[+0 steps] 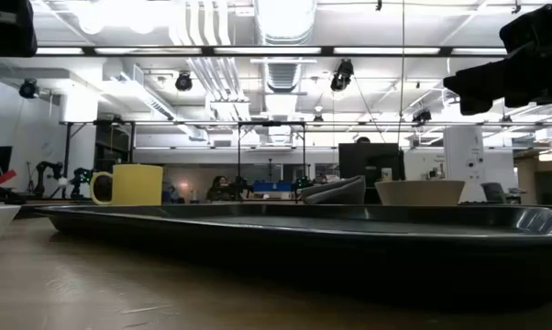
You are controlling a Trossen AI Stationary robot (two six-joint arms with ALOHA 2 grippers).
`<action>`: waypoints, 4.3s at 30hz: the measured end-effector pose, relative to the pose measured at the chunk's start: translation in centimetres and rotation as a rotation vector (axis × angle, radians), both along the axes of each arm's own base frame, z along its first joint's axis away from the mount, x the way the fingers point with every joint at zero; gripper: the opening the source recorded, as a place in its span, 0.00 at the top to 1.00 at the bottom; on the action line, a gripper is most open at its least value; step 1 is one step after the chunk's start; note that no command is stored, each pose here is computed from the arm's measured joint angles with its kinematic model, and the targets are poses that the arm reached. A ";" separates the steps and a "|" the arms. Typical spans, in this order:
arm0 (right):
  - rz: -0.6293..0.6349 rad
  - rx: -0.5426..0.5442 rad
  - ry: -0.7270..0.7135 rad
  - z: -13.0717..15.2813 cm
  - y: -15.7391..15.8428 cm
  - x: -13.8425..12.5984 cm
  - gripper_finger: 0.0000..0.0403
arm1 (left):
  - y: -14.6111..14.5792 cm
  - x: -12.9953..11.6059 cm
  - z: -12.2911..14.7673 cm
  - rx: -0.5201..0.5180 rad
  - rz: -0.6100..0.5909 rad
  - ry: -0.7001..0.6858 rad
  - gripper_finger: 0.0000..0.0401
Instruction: Set up tray
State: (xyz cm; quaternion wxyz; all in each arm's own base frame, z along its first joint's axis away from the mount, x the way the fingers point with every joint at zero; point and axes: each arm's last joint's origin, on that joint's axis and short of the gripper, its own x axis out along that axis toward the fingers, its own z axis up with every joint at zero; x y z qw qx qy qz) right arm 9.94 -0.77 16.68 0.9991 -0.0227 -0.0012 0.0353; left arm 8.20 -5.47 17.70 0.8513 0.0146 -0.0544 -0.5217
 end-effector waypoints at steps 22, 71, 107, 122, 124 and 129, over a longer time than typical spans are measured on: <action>0.000 0.000 0.000 0.0 0.0 0.0 0.73 | 0.0 0.0 0.0 0.000 0.000 0.000 0.72; 0.000 0.000 0.000 0.0 0.0 0.0 0.73 | 0.0 0.0 0.0 0.000 0.000 0.000 0.72; 0.000 0.000 0.000 0.0 0.0 0.0 0.73 | 0.0 0.0 0.0 0.000 0.000 0.000 0.72; 0.000 0.000 0.000 0.0 0.0 0.0 0.73 | 0.0 -0.1 0.7 0.162 0.049 -0.451 0.72; 0.000 0.000 0.000 0.0 0.0 0.0 0.73 | 0.1 -0.1 0.8 0.170 0.056 -0.485 0.72; 0.000 0.000 0.000 0.0 0.0 0.0 0.73 | 0.3 0.1 1.6 0.164 0.189 -0.473 0.72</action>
